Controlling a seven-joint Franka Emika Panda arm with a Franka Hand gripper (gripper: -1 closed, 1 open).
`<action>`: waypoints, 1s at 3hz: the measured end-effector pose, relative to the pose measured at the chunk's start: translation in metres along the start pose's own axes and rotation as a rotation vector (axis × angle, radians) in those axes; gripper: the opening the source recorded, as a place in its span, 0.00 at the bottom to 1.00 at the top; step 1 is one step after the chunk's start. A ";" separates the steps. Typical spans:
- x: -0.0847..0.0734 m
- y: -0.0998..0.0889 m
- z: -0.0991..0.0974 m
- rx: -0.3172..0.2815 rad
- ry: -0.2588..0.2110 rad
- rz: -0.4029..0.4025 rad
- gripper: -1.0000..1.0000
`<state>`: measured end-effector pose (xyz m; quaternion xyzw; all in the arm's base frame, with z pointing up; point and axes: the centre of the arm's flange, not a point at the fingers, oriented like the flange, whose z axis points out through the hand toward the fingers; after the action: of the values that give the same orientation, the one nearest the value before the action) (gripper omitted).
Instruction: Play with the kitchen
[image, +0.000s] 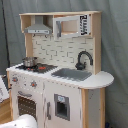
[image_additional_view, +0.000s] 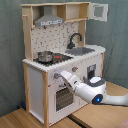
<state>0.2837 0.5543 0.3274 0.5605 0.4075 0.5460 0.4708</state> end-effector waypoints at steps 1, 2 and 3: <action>0.003 -0.004 0.011 -0.010 0.005 0.080 1.00; -0.009 -0.003 0.045 -0.001 -0.016 0.138 1.00; 0.001 0.001 0.057 0.010 0.010 0.221 1.00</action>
<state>0.3406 0.5505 0.3310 0.6017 0.3482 0.5953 0.4030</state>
